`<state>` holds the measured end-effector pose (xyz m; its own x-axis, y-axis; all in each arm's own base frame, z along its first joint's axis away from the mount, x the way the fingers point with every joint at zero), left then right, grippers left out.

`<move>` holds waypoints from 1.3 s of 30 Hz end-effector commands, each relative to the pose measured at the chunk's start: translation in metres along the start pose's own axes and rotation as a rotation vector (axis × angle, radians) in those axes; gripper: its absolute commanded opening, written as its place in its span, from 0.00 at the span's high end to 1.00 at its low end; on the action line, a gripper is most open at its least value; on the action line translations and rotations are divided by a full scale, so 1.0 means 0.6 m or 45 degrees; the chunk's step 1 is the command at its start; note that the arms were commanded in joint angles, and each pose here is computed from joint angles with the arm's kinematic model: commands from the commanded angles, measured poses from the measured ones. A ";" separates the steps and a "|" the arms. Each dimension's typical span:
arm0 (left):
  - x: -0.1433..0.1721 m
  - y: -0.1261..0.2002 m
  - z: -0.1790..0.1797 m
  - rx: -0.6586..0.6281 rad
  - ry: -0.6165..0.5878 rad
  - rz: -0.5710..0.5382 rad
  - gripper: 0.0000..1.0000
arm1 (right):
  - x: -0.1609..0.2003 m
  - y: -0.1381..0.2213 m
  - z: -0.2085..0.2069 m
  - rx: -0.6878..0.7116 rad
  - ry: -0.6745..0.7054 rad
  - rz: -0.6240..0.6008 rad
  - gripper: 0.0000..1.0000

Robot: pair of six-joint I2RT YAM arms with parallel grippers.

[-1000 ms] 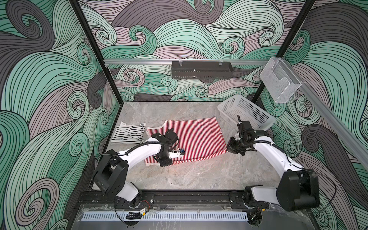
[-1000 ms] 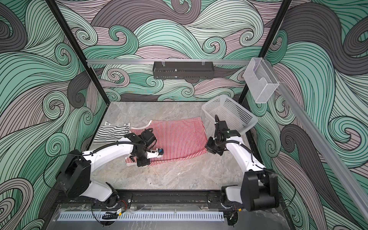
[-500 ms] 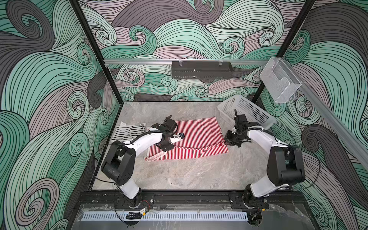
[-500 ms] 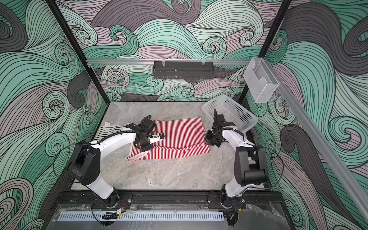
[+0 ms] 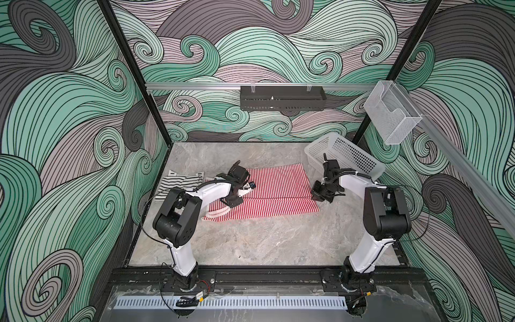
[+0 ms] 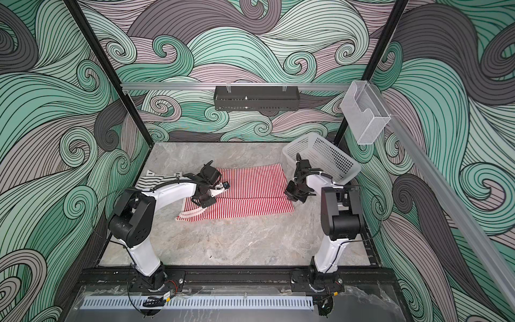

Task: Fold and stack tank tops
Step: Fold the tank top at the center of the table, then move the tank top to the center of the table.

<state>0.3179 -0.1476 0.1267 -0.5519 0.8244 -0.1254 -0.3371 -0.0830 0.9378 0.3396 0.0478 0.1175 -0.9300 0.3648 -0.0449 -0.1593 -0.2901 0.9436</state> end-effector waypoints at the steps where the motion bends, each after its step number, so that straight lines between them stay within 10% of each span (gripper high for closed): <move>1: -0.016 0.009 0.032 -0.143 0.106 -0.026 0.90 | -0.025 0.022 0.013 -0.047 0.035 -0.115 0.81; 5: -0.014 0.033 0.051 -0.274 0.193 -0.064 0.78 | -0.010 0.052 0.027 -0.124 0.090 -0.231 0.58; 9: 0.006 0.068 0.047 -0.287 0.221 -0.130 0.73 | 0.022 0.061 0.049 -0.127 0.165 -0.237 0.56; 21: 0.107 0.056 -0.035 0.036 0.077 0.019 0.81 | 0.082 -0.020 0.087 -0.063 0.269 -0.066 1.00; 39: 0.195 -0.042 0.001 -0.001 0.175 0.274 0.84 | 0.114 -0.073 0.039 0.240 0.229 0.043 0.83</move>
<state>0.2712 -0.0563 0.1016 -0.7157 0.6976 -0.0342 -0.2557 -0.2162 0.9423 0.3125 0.1210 0.0985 -0.9770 0.1656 -0.1345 -0.1731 -0.2473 0.9534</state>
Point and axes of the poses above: each gripper's point midway between its finger pads, its own y axis back along the fingers, its own z axis along the line the jaws close on, x = y × z, the point moved 9 cm from there along y, back along the fingers, and after that the axes turned 5 degrees about y, right-handed, at the moved point
